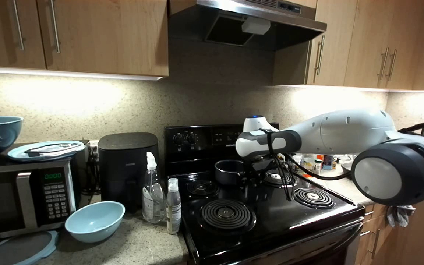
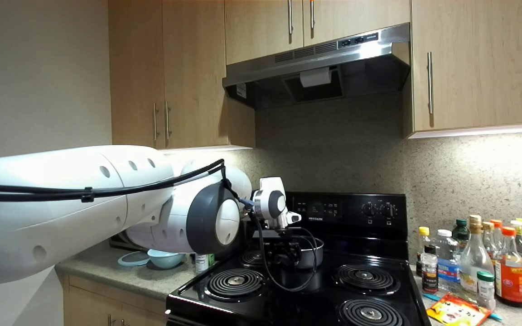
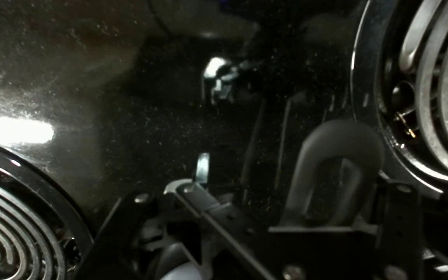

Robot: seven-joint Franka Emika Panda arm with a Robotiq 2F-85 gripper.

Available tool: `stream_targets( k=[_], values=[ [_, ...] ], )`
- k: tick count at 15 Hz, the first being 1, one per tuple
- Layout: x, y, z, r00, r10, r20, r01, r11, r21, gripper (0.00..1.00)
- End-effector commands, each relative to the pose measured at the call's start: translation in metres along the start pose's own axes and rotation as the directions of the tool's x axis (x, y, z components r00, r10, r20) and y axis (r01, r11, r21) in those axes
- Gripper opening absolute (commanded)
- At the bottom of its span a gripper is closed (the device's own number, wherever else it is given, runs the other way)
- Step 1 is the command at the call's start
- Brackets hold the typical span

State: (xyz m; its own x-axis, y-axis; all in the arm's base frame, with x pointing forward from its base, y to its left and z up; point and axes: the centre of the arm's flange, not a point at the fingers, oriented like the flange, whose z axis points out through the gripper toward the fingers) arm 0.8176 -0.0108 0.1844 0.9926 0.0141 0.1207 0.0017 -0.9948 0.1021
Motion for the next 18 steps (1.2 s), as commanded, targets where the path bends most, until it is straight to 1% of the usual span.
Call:
stream_targets(
  k=[1,3,5,6,7,8,11,14,16,17,18],
  values=[
    [0.074,-0.005,-0.028,0.995,-0.032,-0.098,0.03,0.999,-0.018,1.0],
    [0.079,-0.014,-0.065,0.983,-0.042,-0.177,0.038,0.999,-0.027,1.0],
    [0.095,-0.021,-0.089,0.972,-0.037,-0.232,0.03,0.999,-0.03,1.0],
    [0.028,-0.017,-0.08,0.979,-0.019,-0.202,0.018,1.0,-0.006,1.0],
    [0.031,-0.02,-0.09,0.975,-0.023,-0.22,0.022,1.0,-0.007,1.0],
    [0.035,-0.019,-0.085,0.974,-0.017,-0.227,0.015,1.0,-0.011,1.0],
    [0.041,-0.011,-0.054,0.984,0.011,-0.178,-0.01,1.0,0.006,1.0],
    [0.038,0.0,-0.028,0.99,0.021,-0.138,-0.02,1.0,0.005,1.0],
    [0.033,0.006,-0.018,0.992,0.021,-0.126,-0.021,1.0,0.008,1.0],
    [0.031,0.008,-0.015,0.992,0.018,-0.123,-0.016,1.0,0.01,0.75],
    [0.029,0.01,-0.013,0.992,0.019,-0.121,-0.018,1.0,0.011,0.74]
  ],
)
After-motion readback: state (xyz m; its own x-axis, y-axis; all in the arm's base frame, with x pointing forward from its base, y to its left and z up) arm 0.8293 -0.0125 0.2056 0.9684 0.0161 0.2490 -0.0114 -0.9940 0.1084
